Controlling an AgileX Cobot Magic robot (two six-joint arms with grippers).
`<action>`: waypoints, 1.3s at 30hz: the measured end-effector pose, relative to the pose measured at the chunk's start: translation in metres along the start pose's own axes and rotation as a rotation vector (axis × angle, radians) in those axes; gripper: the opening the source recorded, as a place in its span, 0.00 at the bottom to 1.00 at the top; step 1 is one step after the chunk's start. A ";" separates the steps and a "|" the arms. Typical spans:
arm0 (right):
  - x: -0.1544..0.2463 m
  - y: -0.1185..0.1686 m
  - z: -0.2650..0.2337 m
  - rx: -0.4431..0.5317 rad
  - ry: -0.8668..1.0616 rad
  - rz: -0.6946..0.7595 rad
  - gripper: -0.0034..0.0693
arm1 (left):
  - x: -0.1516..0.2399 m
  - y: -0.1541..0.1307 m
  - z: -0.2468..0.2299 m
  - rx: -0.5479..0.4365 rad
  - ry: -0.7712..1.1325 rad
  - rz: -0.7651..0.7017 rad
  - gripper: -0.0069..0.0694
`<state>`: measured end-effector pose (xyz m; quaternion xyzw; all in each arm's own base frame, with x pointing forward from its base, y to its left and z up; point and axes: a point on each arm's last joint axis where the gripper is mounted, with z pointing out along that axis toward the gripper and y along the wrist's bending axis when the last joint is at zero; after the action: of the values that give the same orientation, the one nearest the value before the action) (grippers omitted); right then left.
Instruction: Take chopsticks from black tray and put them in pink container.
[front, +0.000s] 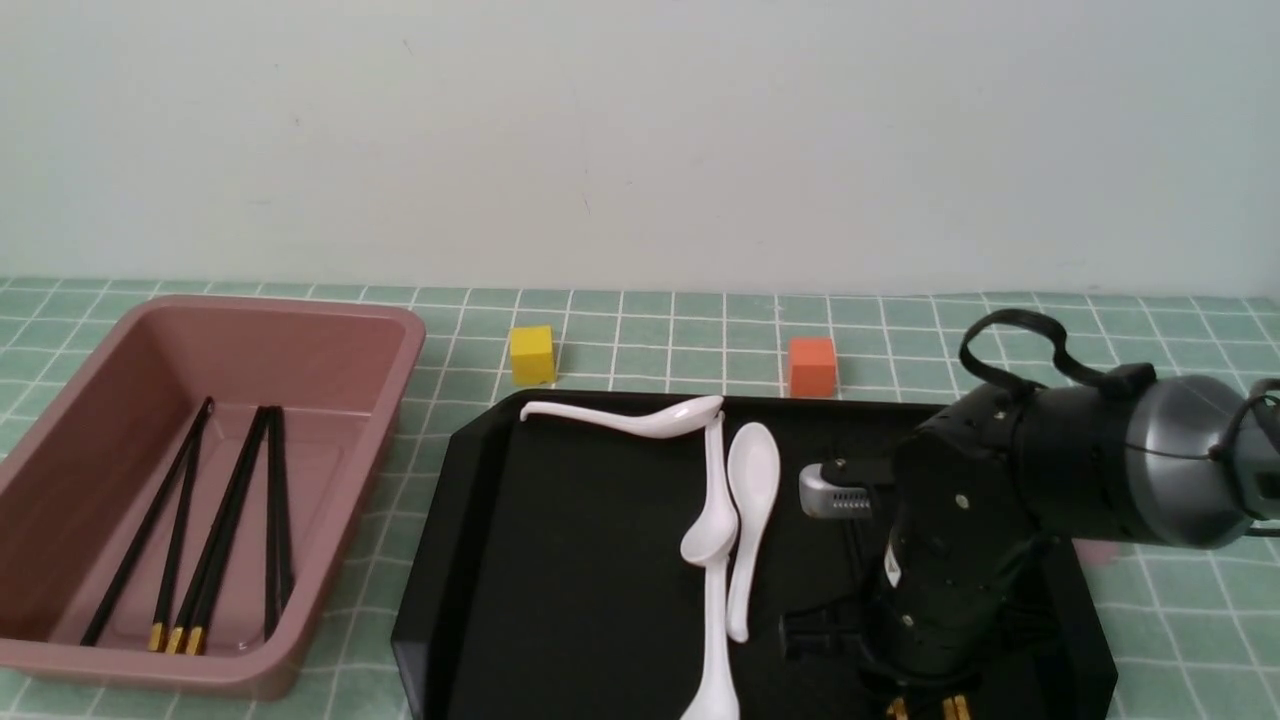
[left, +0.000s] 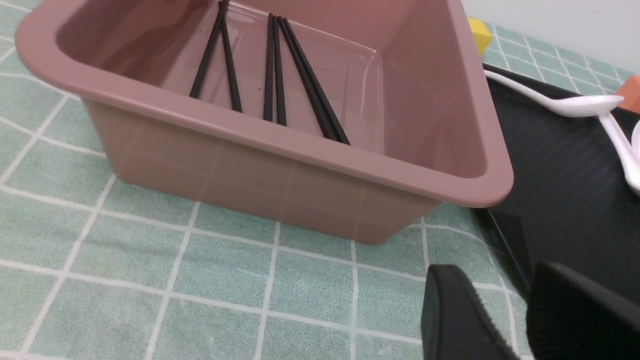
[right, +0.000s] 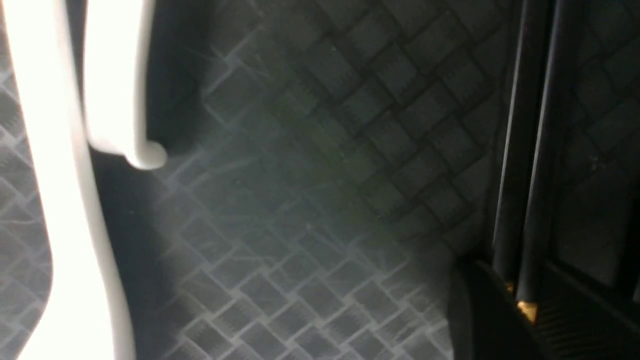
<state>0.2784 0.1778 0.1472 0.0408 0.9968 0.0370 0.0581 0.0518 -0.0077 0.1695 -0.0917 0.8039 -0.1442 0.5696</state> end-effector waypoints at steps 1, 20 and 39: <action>0.000 0.000 0.000 -0.004 0.005 0.007 0.25 | 0.000 0.000 0.000 0.000 0.000 0.000 0.40; 0.030 -0.014 -0.141 -0.280 -0.228 -0.041 0.25 | 0.000 0.000 0.000 0.000 0.000 0.000 0.40; -0.004 0.154 -0.135 -0.827 -0.206 -0.457 0.25 | 0.000 0.000 0.000 0.000 0.000 0.000 0.40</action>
<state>0.2785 0.3208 0.2939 -0.2022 0.8710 0.4124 0.1744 0.0518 -0.0077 0.1695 -0.0917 0.8039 -0.1442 0.5696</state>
